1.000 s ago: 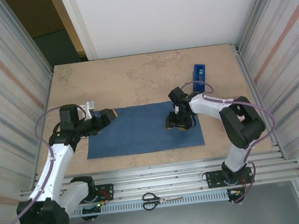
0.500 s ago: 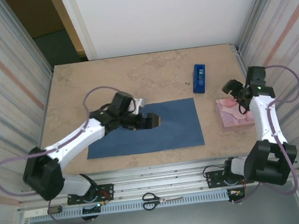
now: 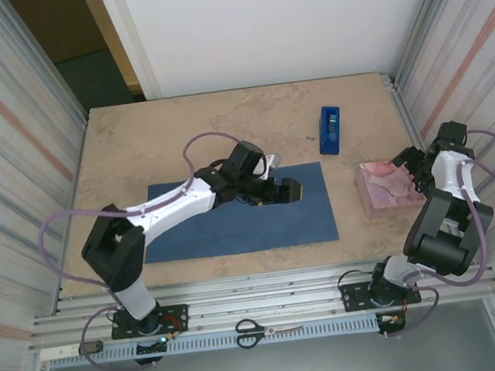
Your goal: Wrap the gift box in paper
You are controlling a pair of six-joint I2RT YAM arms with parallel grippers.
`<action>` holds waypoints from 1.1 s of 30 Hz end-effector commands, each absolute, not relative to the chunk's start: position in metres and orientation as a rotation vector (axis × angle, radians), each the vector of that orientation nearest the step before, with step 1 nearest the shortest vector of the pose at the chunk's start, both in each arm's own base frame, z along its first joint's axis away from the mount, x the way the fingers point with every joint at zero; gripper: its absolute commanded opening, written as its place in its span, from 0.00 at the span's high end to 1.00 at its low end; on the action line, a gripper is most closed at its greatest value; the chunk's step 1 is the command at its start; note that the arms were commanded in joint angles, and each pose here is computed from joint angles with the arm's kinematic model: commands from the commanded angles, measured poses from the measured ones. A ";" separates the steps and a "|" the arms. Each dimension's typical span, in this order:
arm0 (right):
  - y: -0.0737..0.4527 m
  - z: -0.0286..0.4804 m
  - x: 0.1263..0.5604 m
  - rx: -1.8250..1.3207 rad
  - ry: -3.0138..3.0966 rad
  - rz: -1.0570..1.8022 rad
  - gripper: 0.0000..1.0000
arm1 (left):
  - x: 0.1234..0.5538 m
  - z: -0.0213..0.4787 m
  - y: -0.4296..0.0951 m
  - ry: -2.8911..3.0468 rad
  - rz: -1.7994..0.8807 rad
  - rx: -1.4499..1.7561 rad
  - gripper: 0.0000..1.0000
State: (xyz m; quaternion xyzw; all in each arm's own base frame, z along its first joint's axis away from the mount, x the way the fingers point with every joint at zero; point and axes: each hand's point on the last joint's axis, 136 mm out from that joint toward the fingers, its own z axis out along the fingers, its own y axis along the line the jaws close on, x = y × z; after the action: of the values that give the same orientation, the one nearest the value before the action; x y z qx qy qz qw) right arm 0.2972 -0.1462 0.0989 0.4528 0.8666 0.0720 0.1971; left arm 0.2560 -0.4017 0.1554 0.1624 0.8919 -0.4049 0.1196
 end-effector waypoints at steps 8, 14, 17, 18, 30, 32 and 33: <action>-0.067 0.111 0.281 1.113 2.519 0.478 0.06 | 0.277 0.154 -0.475 2.583 -1.335 0.493 0.04; -0.091 0.136 0.290 1.071 2.466 0.362 0.04 | 0.287 0.136 -0.520 2.597 -1.358 0.496 0.09; -0.112 0.134 0.296 1.119 2.412 0.350 0.02 | 0.296 0.125 -0.542 2.615 -1.374 0.471 0.09; -0.116 0.133 0.297 1.139 2.401 0.374 0.02 | 0.298 0.124 -0.549 2.610 -1.385 0.474 0.09; -0.117 0.087 0.315 1.131 2.425 0.601 0.02 | 0.313 0.093 -0.602 2.618 -1.471 0.477 0.13; -0.116 0.081 0.316 1.121 2.442 0.622 0.02 | 0.315 0.083 -0.599 2.645 -1.433 0.448 0.13; -0.114 0.077 0.316 1.119 2.451 0.641 0.02 | 0.315 0.080 -0.599 2.651 -1.428 0.447 0.13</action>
State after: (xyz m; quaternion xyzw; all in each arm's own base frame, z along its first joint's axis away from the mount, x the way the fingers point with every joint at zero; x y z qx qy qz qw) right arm 0.3140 -0.1199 0.0824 0.4167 0.8662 0.2022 0.1877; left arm 0.3190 -0.5958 0.0769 0.1514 0.8668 -0.4719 0.0554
